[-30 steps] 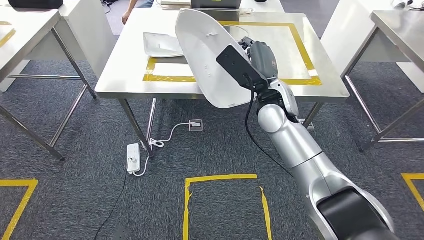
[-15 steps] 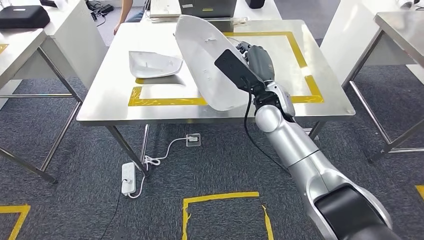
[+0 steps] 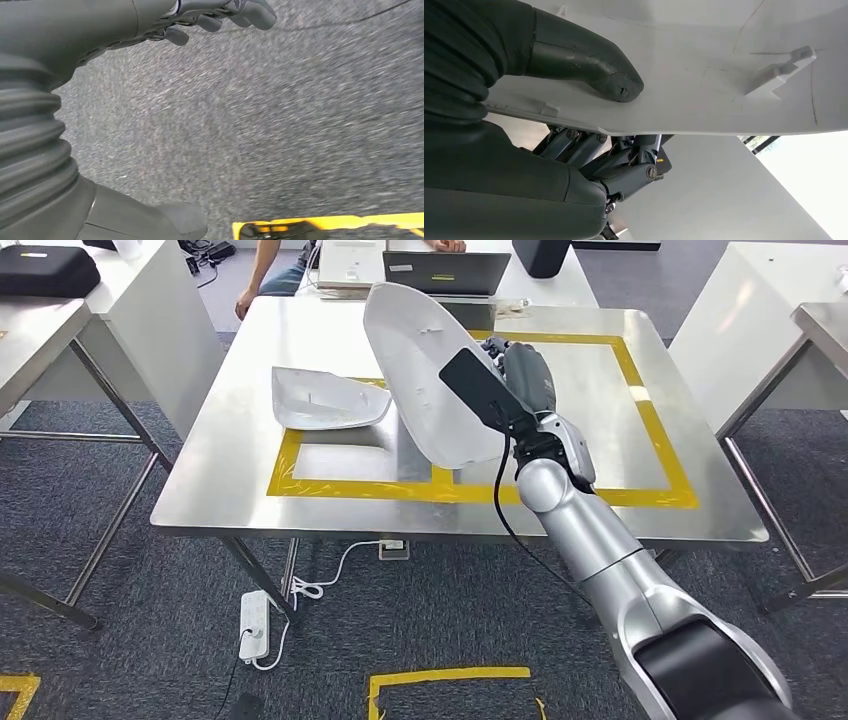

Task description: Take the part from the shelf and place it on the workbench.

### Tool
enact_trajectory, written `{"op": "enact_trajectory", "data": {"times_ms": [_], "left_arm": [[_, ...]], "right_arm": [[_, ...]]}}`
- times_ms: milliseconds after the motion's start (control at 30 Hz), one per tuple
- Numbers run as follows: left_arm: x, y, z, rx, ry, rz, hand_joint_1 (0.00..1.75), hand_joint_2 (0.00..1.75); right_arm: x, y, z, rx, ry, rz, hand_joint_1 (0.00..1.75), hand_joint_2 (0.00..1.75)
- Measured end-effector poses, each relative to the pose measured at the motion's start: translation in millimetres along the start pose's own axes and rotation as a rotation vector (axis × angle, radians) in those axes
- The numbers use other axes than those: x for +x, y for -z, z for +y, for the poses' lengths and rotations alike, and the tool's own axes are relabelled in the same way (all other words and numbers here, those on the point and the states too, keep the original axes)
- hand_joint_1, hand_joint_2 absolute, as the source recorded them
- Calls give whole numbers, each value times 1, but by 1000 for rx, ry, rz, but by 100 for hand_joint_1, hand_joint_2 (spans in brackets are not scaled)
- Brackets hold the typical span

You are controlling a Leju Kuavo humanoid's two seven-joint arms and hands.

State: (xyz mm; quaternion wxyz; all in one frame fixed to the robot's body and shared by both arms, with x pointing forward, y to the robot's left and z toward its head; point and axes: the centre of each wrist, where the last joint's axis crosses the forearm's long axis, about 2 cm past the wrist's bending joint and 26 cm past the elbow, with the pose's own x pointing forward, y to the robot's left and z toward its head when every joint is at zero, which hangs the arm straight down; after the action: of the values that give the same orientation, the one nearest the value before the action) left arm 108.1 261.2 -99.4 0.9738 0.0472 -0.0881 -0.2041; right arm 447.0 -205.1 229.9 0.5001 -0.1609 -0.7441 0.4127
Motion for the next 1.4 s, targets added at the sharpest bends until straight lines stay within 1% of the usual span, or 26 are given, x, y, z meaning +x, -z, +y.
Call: {"op": "enact_trajectory", "data": {"times_ms": [100,167,267,333,400,467,600,733,833,900,933,1000,1067,1167,1233,1300,1400], "left_arm": [[1,0,0,-1,12,-1,0,175],[4,0,1,0,26,-7,0,175],[10,-1,5,0,48,-21,0,175],[16,-1,6,-6,59,-35,0,175],[19,-1,6,-9,60,-50,0,175],[19,-1,7,12,55,-53,0,175],[18,-1,9,96,44,-33,0,175],[20,-2,6,101,40,-51,0,0],[22,-2,5,80,43,-34,0,0],[22,-2,4,62,41,-14,0,0],[22,-2,4,58,39,-5,0,0],[20,-2,3,59,35,11,0,0],[15,-1,1,61,32,18,0,0],[8,-1,-1,62,28,24,0,0],[6,-1,-2,61,29,26,0,0],[6,-1,-3,61,29,27,0,0],[5,-1,-3,60,29,30,0,0]], "right_arm": [[-3,-1,0,17,-20,29,175,175],[-3,2,-5,37,-42,63,175,175],[2,19,-26,72,-88,147,175,175],[-1,28,-43,105,-115,267,175,175],[-9,30,-55,137,-119,402,87,87],[-20,28,-65,149,-115,489,0,0],[-36,21,-75,135,-116,556,0,0],[-45,18,-86,114,-120,565,0,0],[-44,19,-96,78,-122,532,0,0],[-41,21,-102,18,-108,454,0,0],[-38,23,-106,-31,-93,388,0,0],[-24,31,-120,-155,-50,236,0,0],[0,38,-136,-283,12,118,0,0],[36,41,-159,-409,79,4,0,0],[52,39,-170,-457,93,-62,0,0],[62,37,-177,-491,99,-113,0,0],[64,32,-177,-546,106,-168,0,0]]}}
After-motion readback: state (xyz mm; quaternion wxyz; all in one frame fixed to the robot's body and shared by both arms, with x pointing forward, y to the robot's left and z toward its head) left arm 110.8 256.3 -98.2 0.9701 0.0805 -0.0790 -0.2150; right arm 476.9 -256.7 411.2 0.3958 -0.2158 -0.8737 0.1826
